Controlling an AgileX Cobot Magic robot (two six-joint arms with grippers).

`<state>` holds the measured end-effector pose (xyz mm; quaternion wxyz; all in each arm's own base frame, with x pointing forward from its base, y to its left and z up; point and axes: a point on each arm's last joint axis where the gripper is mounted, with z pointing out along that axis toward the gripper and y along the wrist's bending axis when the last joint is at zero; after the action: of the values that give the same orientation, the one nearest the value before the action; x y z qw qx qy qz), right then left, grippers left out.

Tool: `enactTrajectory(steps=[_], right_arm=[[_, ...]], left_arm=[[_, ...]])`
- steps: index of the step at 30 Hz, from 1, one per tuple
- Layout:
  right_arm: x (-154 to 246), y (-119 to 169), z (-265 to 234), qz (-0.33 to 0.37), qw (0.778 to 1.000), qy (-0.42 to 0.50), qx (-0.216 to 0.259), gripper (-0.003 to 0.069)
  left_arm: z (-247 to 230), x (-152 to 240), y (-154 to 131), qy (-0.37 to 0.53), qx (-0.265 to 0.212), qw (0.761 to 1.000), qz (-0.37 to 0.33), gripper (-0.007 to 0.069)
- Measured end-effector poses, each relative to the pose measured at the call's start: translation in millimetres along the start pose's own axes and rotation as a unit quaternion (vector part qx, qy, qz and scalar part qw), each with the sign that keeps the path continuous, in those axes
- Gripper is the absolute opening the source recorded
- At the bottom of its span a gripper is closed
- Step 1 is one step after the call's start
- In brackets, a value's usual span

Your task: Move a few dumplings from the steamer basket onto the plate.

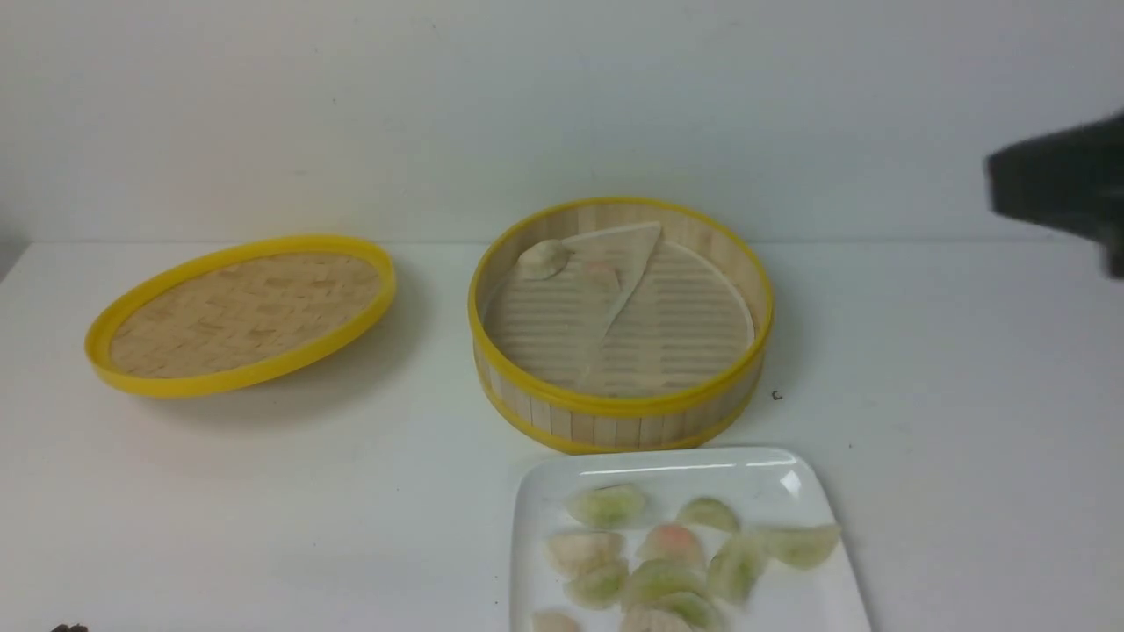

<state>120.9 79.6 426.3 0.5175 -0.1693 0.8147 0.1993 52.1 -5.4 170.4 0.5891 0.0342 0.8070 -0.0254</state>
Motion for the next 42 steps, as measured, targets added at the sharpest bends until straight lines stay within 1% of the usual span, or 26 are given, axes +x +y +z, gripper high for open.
enactTrajectory(steps=[1, 2, 5, 6, 7, 8, 9, 10, 11, 12, 15, 19, 26, 33, 38, 42], right_arm=[[6.1, -1.3, -12.4, 0.002, 0.999, -0.038, -0.007, -0.0013], [23.5, -4.5, -24.2, 0.008, 0.997, -0.076, -0.014, -0.0013], [61.9, -11.1, -45.3, 0.022, 0.983, -0.177, -0.037, -0.0013], [65.8, -11.8, -46.1, 0.023, 0.983, -0.177, -0.037, -0.0013], [88.2, -15.6, -50.3, 0.028, 0.977, -0.208, -0.046, -0.0013], [99.8, -17.7, -55.8, 0.032, 0.972, -0.229, -0.050, -0.0013], [117.4, -21.0, -55.4, 0.036, 0.968, -0.241, -0.053, -0.0013], [117.6, -21.1, -57.7, 0.035, 0.967, -0.247, -0.053, -0.0013], [138.4, -25.2, -55.7, 0.041, 0.965, -0.254, -0.053, -0.0013], [138.6, -25.3, -57.2, 0.040, 0.964, -0.258, -0.053, -0.0013], [159.6, -29.9, -56.7, 0.041, 0.960, -0.273, -0.052, -0.0013], [165.5, -31.0, -55.2, 0.053, 0.958, -0.275, -0.055, -0.0013], [163.7, -30.4, -56.5, 0.051, 0.955, -0.286, -0.059, -0.0011], [162.3, -30.2, -57.4, 0.043, 0.953, -0.296, -0.058, -0.0010], [162.1, -30.1, -57.6, 0.024, 0.953, -0.298, -0.052, -0.0010], [162.1, -29.9, -57.5, 0.029, 0.953, -0.297, -0.055, -0.0010]], left_arm=[[0.0, 0.0, 0.0, 0.000, 0.000, 1.000, 0.000, -0.0006], [0.0, 0.0, 0.0, 0.000, 0.000, 1.000, 0.000, -0.0006], [0.0, 0.0, 0.0, 0.000, 0.000, 1.000, 0.000, -0.0006], [0.0, 0.0, 0.0, 0.000, 0.000, 1.000, 0.000, -0.0006], [0.0, 0.0, 0.0, 0.000, 0.000, 1.000, 0.000, -0.0006], [0.0, 0.0, 0.0, 0.000, 0.000, 1.000, 0.000, -0.0006], [0.0, 0.0, 0.0, 0.000, 0.000, 1.000, 0.000, -0.0006], [0.0, 0.0, 0.0, 0.000, 0.000, 1.000, 0.000, -0.0006], [0.0, 0.0, 0.0, 0.000, 0.000, 1.000, 0.000, -0.0006], [0.0, 0.0, 0.0, 0.000, 0.000, 1.000, 0.000, -0.0006], [0.0, 0.0, 0.0, 0.000, 0.000, 1.000, 0.000, -0.0006], [0.0, 0.0, 0.0, 0.000, 0.000, 1.000, 0.000, -0.0006], [0.0, 0.0, 0.0, 0.000, 0.000, 1.000, 0.000, -0.0006], [0.0, 0.0, 0.0, 0.000, 0.000, 1.000, 0.000, -0.0006], [0.0, 0.0, 0.0, 0.000, 0.000, 1.000, 0.000, -0.0006], [0.0, 0.0, 0.0, 0.000, 0.000, 1.000, 0.000, -0.0006]])
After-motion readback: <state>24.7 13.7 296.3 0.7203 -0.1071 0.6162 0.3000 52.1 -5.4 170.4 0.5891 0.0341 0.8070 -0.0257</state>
